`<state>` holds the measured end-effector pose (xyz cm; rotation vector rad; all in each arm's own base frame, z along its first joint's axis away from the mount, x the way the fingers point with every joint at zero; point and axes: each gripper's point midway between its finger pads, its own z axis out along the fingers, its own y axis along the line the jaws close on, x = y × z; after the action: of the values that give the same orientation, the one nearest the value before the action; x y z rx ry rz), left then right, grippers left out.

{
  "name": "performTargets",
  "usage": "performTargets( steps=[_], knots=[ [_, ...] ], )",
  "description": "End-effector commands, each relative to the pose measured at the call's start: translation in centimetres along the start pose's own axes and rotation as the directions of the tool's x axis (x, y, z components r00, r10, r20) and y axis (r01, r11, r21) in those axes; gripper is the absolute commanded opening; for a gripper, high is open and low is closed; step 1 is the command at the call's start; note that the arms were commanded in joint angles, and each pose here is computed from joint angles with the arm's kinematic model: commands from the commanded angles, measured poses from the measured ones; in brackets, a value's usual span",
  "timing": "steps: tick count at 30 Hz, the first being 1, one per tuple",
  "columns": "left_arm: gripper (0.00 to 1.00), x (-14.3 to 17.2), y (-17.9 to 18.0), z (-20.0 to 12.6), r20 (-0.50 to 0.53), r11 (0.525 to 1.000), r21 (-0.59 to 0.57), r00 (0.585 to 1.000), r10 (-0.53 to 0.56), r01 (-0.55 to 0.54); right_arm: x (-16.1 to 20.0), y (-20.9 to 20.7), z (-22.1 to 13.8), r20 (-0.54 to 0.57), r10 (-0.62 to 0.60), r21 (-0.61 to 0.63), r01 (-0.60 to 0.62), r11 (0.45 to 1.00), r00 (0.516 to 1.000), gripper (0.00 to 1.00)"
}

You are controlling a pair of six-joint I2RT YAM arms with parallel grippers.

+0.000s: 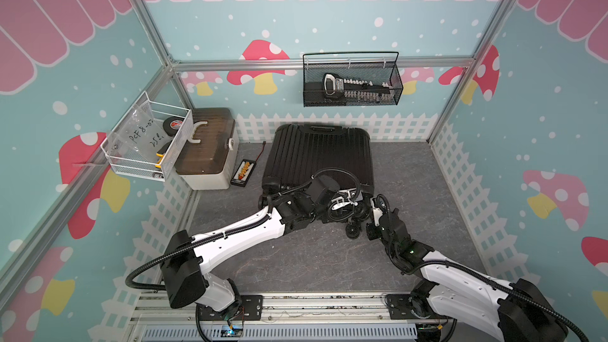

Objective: Close the suitcase zippers
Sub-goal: Zip the zipper on the suitcase.

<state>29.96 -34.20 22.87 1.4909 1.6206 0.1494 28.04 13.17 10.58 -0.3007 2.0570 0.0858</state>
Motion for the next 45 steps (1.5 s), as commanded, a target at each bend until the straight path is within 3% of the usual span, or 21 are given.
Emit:
performTargets(
  steps=[1, 15, 22, 34, 40, 45],
  knots=[
    [0.97, -1.4, 1.6, 0.7, 0.017, 0.997, -0.049, 0.998, 0.053, -0.053, 0.9, 0.8, -0.2, -0.021, -0.025, -0.053, 0.024, 0.998, 0.999, 0.00],
    [0.96, -0.1, 2.6, 4.6, -0.038, 0.997, -0.002, 0.996, -0.082, 0.082, 0.5, 3.5, -1.3, 0.028, -0.040, -0.225, 0.045, 0.973, 0.999, 0.00],
    [0.96, 0.8, 3.2, 6.3, -0.062, 0.988, -0.002, 0.986, -0.153, 0.154, 0.2, 5.9, -1.7, 0.055, -0.042, -0.360, 0.059, 0.931, 0.998, 0.00],
    [0.95, 1.5, 2.2, 7.8, -0.079, 0.981, 0.039, 0.979, -0.186, 0.190, -0.7, 9.3, -2.2, 0.094, -0.025, -0.529, 0.071, 0.846, 0.995, 0.00],
    [0.94, 1.4, 1.7, 8.0, -0.070, 0.976, 0.067, 0.977, -0.203, 0.208, -0.6, 9.2, -1.8, 0.084, -0.024, -0.519, 0.064, 0.852, 0.996, 0.00],
    [0.94, 0.0, 1.5, 7.1, -0.018, 0.966, 0.121, 0.974, -0.228, 0.228, 0.1, 7.4, -1.3, 0.060, -0.020, -0.427, 0.044, 0.903, 0.998, 0.04]
  ],
)
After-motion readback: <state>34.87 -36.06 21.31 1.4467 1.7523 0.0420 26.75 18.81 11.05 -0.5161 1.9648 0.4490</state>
